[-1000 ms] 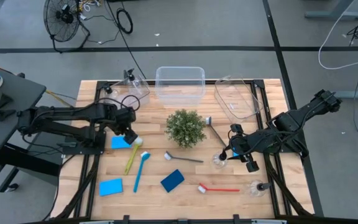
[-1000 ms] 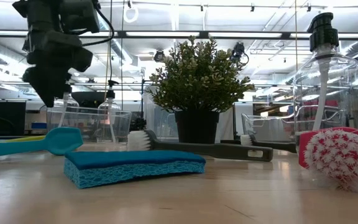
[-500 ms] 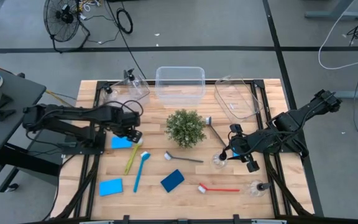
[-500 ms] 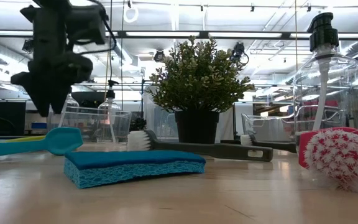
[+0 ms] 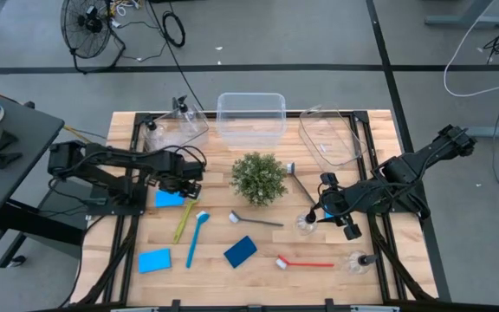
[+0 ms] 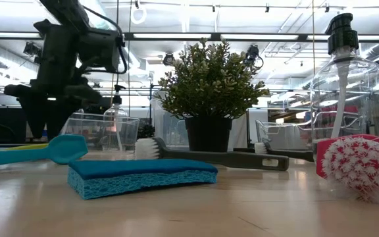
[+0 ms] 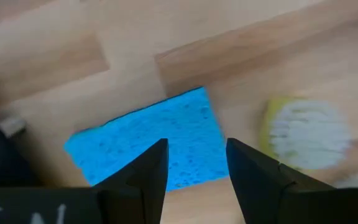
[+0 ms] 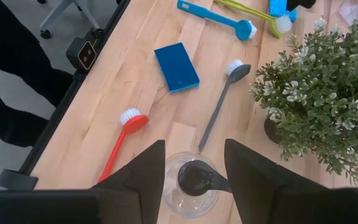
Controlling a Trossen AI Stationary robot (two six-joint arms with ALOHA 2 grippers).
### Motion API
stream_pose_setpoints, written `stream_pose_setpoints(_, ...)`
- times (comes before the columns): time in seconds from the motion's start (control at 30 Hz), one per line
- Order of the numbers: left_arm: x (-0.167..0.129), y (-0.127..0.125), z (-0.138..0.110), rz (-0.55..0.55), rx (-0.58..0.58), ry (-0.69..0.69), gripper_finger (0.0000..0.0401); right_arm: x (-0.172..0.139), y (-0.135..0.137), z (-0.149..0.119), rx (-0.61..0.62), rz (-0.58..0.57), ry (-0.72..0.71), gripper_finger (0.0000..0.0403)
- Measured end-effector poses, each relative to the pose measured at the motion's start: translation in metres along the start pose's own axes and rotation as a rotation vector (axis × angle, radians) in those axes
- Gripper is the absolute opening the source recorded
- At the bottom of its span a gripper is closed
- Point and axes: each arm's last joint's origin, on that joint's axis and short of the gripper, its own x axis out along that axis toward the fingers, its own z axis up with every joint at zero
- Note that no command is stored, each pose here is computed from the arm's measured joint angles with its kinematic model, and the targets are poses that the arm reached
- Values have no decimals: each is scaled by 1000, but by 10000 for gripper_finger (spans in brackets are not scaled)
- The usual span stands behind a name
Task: Pick & Place Kitchen Sink Supplies
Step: Put the blue sponge into the right transparent bin
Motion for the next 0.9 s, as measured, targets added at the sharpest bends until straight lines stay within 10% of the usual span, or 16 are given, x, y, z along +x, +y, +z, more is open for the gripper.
stream_pose_setpoints(0.9, 32, -17, 5, 73, -61, 33, 124, 0, 0, 0, -3, 0, 1, 168)
